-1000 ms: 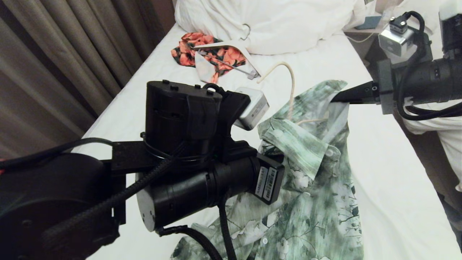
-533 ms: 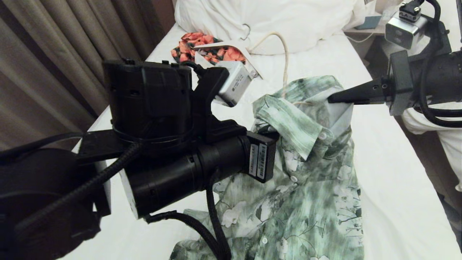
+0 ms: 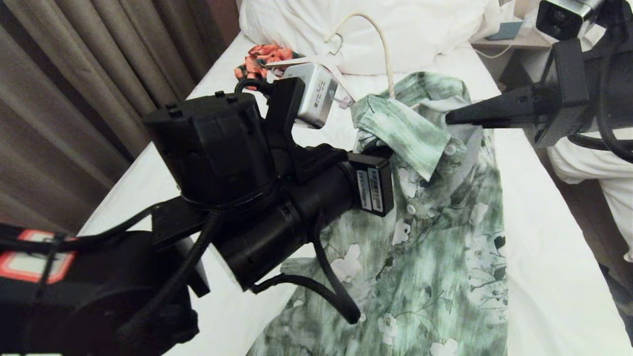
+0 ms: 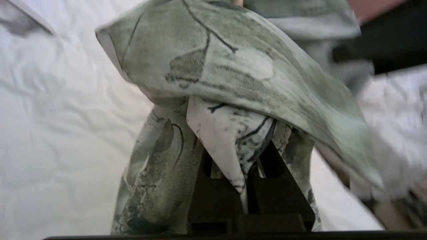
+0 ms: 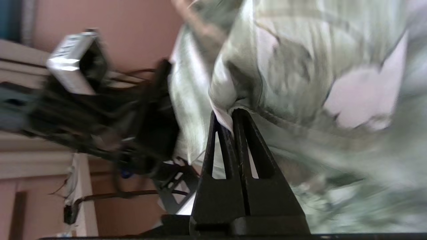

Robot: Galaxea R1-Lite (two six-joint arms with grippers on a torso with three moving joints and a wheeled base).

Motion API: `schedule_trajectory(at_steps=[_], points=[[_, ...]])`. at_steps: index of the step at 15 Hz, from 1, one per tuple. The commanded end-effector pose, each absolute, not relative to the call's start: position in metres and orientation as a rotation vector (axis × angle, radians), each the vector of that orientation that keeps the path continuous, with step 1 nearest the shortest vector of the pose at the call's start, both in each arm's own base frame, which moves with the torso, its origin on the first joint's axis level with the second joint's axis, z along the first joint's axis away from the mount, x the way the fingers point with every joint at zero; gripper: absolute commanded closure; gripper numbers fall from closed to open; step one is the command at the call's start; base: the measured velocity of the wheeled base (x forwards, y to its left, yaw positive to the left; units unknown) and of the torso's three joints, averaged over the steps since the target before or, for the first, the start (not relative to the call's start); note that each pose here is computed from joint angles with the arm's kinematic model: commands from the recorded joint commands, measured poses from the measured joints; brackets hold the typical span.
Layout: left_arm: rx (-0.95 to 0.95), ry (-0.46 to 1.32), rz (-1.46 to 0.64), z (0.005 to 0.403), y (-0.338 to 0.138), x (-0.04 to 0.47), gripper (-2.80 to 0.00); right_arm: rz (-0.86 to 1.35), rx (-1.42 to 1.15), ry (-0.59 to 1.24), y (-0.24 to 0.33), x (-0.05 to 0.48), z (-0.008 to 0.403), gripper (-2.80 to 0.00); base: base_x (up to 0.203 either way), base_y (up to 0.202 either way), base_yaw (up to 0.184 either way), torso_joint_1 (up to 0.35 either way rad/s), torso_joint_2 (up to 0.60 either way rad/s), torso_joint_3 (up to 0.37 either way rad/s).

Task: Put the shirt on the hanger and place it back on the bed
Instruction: Hook the other side of the shirt onto the hanger

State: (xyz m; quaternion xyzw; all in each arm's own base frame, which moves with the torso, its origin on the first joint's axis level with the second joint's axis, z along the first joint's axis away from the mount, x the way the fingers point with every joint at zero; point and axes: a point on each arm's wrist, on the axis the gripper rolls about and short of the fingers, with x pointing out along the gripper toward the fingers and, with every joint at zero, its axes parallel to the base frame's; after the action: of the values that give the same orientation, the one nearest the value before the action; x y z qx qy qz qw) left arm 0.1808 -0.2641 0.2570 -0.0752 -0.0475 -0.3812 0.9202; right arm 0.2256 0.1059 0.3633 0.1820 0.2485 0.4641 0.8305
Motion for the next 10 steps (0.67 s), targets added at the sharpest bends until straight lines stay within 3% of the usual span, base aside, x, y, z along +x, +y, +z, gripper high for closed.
schedule_trajectory(at_steps=[1, 10], points=[[-0.193, -0.144, -0.772, 0.247, -0.275, 0.187, 0.0, 1.009, 0.387, 0.531, 0.11, 0.222, 0.364, 0.0, 0.0, 0.0, 0.0, 0.0, 0.0, 0.0], [-0.316, -0.327, -0.788, 0.259, -0.27, 0.183, 0.0, 1.058, 0.375, 0.609, 0.128, 0.218, 0.349, 0.0, 0.0, 0.0, 0.0, 0.0, 0.0, 0.0]])
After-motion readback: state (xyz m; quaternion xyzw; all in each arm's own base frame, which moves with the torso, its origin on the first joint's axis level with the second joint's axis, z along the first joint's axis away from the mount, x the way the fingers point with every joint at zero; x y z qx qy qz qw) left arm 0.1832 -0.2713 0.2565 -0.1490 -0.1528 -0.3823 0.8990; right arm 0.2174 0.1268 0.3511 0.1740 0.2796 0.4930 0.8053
